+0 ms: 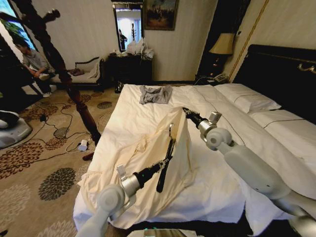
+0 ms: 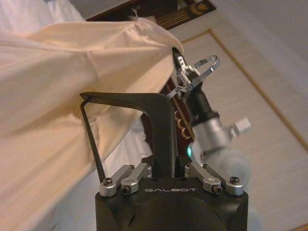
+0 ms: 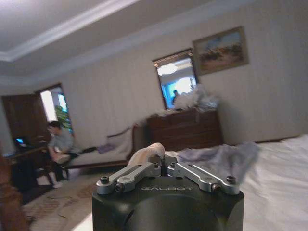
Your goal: Pick up the clothes from the bed and hang them on the clothes hanger.
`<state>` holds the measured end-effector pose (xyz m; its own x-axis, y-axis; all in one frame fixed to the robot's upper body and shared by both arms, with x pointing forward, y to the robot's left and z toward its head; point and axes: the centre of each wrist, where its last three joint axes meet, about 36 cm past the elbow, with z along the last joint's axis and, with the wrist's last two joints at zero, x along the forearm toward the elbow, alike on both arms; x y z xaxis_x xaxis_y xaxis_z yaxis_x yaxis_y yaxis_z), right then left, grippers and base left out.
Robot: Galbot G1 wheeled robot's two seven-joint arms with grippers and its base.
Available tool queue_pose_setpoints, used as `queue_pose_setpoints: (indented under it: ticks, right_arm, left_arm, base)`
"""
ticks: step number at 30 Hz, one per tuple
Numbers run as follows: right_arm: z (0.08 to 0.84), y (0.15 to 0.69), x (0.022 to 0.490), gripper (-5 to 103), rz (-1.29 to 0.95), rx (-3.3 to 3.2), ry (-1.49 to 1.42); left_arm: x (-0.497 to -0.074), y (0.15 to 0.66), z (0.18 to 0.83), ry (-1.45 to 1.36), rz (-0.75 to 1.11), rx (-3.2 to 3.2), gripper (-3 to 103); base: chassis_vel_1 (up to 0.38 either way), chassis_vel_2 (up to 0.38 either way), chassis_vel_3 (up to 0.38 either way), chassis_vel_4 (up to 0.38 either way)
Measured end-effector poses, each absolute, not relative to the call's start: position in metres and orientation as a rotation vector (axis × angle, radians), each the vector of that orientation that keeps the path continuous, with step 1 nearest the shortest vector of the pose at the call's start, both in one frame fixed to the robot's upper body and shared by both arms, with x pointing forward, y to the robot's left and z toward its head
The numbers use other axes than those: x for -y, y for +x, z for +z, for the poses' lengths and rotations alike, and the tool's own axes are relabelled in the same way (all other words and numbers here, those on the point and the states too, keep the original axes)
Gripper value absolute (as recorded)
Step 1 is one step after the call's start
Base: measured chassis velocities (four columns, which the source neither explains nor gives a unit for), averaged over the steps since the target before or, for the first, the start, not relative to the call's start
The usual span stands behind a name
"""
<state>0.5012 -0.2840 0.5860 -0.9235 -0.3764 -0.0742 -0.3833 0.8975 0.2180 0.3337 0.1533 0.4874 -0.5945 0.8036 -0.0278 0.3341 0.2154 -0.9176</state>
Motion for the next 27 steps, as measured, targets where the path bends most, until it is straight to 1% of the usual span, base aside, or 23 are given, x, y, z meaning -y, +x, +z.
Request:
queue_pose_setpoints:
  ticks: [2, 7, 11, 17, 20, 27]
  right_arm:
    - [0.587, 0.499, 0.283, 1, 0.359, -3.024, -0.616]
    - [0.588, 0.488, 0.275, 1, 0.343, -2.928, -0.708]
    - [0.592, 0.484, 0.275, 1, 0.355, -2.895, -0.730]
    - [0.606, 0.461, 0.281, 1, 0.394, -2.849, -0.786]
    - [0.615, 0.431, 0.278, 1, 0.445, -2.818, -0.851]
    - [0.613, 0.402, 0.262, 1, 0.538, -2.814, -0.916]
  left_arm:
    - [-0.153, 0.335, 0.488, -1.055, 1.364, 2.034, 23]
    - [-0.135, 0.340, 0.491, -1.124, 1.394, 1.966, 23]
    - [-0.132, 0.346, 0.486, -1.111, 1.411, 1.966, 23]
    - [-0.138, 0.365, 0.488, -1.086, 1.498, 2.000, 23]
    - [-0.143, 0.376, 0.496, -1.113, 1.553, 2.028, 23]
    - [-0.154, 0.383, 0.512, -1.156, 1.581, 2.102, 23]
  base:
    - [0.000, 0.000, 0.000, 0.000]
    - [0.000, 0.000, 0.000, 0.000]
    - [0.000, 0.000, 0.000, 0.000]
    - [0.000, 0.000, 0.000, 0.000]
    - [0.000, 0.000, 0.000, 0.000]
    - [0.000, 0.000, 0.000, 0.000]
